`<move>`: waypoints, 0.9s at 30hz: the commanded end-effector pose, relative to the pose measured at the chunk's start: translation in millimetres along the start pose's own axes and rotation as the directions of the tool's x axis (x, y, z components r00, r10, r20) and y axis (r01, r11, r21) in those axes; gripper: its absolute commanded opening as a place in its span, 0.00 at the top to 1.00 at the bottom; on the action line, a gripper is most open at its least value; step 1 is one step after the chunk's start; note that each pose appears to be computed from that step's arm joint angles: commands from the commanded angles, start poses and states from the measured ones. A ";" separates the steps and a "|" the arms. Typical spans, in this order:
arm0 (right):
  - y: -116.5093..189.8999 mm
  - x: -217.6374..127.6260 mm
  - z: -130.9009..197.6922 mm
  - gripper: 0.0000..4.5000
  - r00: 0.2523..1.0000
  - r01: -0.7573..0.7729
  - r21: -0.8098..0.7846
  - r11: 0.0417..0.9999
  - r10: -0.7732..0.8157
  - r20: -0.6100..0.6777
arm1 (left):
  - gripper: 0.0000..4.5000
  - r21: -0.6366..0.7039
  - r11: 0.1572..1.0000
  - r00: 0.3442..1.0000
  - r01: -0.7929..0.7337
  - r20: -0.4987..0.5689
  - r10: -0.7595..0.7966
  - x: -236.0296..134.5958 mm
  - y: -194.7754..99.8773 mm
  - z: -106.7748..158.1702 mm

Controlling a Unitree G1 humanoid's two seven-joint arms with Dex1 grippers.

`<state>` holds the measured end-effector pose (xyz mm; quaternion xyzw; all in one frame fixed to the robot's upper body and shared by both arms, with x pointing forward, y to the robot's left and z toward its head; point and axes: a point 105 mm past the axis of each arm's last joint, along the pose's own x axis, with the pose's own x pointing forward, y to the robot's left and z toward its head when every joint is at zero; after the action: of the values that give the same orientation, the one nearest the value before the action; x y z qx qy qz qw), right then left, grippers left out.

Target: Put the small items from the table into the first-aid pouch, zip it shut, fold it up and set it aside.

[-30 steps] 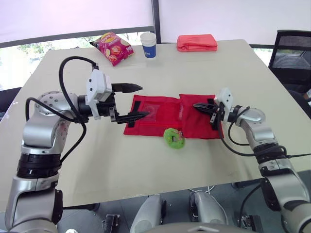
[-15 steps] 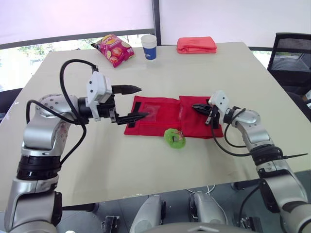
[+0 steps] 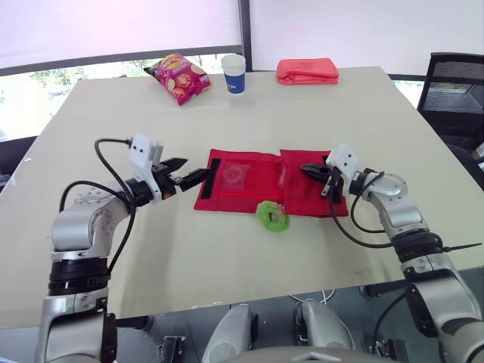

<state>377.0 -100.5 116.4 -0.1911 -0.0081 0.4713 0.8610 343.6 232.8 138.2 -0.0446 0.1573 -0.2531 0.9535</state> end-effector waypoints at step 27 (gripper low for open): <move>16.6 -58.3 80.8 0.86 0.962 -0.180 -0.026 0.983 0.182 0.204 | 0.00 -0.064 0.996 0.953 -0.061 -0.301 0.039 14.9 -12.5 -61.1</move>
<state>326.0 -111.3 182.8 -0.1588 -0.0725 0.5531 0.8146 337.2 221.4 99.6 -0.0283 0.2713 -0.2191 0.9368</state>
